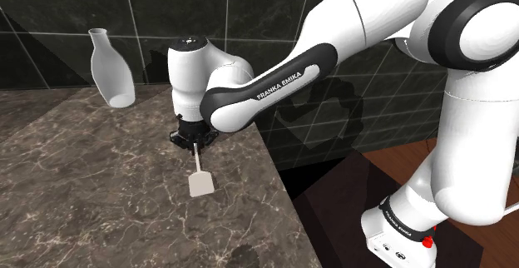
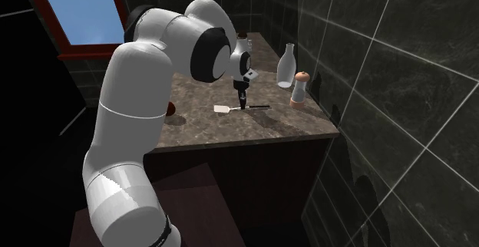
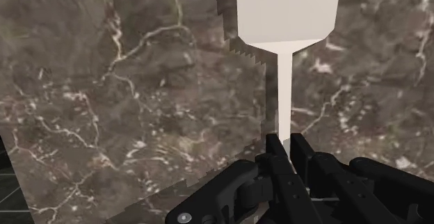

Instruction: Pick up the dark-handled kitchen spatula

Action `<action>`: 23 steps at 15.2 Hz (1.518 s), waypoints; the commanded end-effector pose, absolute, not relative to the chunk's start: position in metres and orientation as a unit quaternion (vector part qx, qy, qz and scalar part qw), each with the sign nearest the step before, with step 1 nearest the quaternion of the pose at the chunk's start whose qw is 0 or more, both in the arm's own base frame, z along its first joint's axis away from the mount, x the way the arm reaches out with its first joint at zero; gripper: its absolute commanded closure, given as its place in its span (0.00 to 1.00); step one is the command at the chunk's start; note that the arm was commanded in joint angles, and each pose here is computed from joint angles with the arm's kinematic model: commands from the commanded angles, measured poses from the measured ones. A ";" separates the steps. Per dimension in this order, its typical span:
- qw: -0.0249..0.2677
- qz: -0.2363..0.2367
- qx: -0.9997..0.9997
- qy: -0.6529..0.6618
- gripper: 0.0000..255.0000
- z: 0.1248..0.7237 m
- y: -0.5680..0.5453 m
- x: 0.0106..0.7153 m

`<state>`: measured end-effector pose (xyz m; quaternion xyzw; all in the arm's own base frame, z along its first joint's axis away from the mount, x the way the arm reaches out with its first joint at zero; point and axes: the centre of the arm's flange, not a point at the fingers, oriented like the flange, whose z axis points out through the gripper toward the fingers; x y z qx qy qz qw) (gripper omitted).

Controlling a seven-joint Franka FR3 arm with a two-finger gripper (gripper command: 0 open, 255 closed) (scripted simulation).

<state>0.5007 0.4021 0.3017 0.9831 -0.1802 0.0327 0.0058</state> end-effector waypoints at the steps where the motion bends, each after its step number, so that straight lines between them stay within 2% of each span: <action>1: 0.006 0.033 0.983 -0.180 1.00 0.302 0.402 0.501; 6: 0.006 0.033 0.983 -0.180 1.00 0.301 0.402 0.501; 23: 0.006 0.033 0.983 -0.180 1.00 0.381 0.402 0.501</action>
